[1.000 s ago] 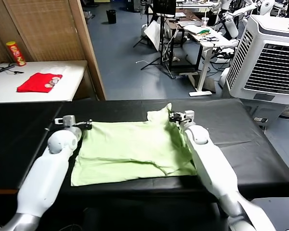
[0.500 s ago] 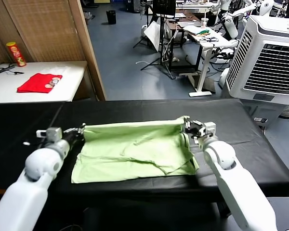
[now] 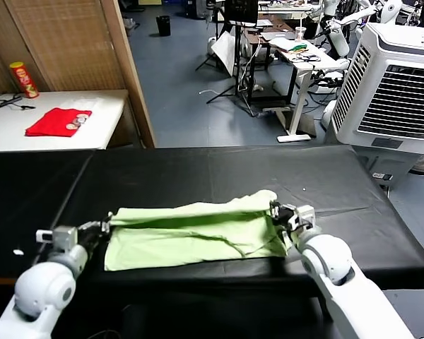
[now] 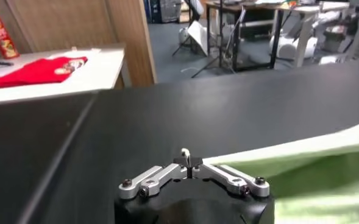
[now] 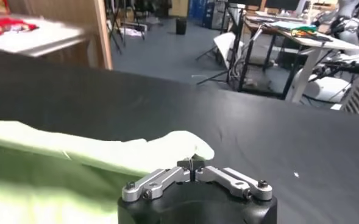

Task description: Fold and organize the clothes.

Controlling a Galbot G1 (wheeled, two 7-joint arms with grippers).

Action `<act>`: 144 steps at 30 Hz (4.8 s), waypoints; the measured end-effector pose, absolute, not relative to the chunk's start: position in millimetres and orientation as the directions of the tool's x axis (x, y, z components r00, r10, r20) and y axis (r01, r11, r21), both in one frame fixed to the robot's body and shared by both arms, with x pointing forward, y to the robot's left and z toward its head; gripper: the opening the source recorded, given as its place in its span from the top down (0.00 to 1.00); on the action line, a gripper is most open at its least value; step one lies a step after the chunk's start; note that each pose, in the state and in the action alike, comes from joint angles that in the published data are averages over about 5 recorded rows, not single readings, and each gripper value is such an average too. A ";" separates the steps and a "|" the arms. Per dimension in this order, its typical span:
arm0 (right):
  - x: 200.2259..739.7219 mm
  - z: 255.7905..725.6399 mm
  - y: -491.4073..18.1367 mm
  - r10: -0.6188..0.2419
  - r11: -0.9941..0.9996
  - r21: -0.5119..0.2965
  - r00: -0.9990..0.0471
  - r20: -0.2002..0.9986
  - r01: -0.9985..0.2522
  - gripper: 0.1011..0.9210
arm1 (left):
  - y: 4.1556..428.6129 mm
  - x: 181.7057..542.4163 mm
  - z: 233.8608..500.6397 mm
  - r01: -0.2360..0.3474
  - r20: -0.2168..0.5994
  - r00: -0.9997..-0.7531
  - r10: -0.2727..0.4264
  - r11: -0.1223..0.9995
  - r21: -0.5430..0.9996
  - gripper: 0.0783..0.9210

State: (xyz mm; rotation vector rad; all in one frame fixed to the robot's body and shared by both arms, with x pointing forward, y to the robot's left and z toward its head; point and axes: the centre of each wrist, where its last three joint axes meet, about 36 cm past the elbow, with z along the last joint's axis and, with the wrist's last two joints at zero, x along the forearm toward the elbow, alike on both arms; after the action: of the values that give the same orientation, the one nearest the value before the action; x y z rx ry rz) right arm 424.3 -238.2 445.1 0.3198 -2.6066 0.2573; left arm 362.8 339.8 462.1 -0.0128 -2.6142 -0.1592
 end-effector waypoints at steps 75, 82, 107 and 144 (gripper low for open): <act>418.2 424.5 -213.6 -0.146 0.987 -0.015 -0.930 0.338 -0.160 0.16 | 360.1 404.7 429.0 -0.107 0.396 -0.914 -0.089 0.994 -0.024 0.23; 396.7 436.6 -211.2 -0.176 0.983 0.000 -0.933 0.315 -0.186 0.15 | 352.3 367.9 425.8 -0.123 0.408 -0.910 -0.072 0.987 -0.100 0.15; 375.3 462.0 -203.7 -0.215 0.976 0.019 -0.943 0.255 -0.217 0.15 | 338.1 333.1 396.7 -0.131 0.452 -0.885 -0.112 0.991 -0.012 0.90; 341.2 449.6 -202.3 -0.130 0.990 -0.011 -0.947 0.295 -0.139 0.15 | 192.7 341.3 469.7 0.139 0.423 -0.870 0.252 0.950 -0.281 0.91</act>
State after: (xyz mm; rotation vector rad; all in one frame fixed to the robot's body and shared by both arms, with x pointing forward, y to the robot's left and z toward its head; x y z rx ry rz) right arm 341.2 -202.3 449.6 0.1958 -2.8360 0.0454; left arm 341.3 192.7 469.7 -0.2797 -2.6342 0.3340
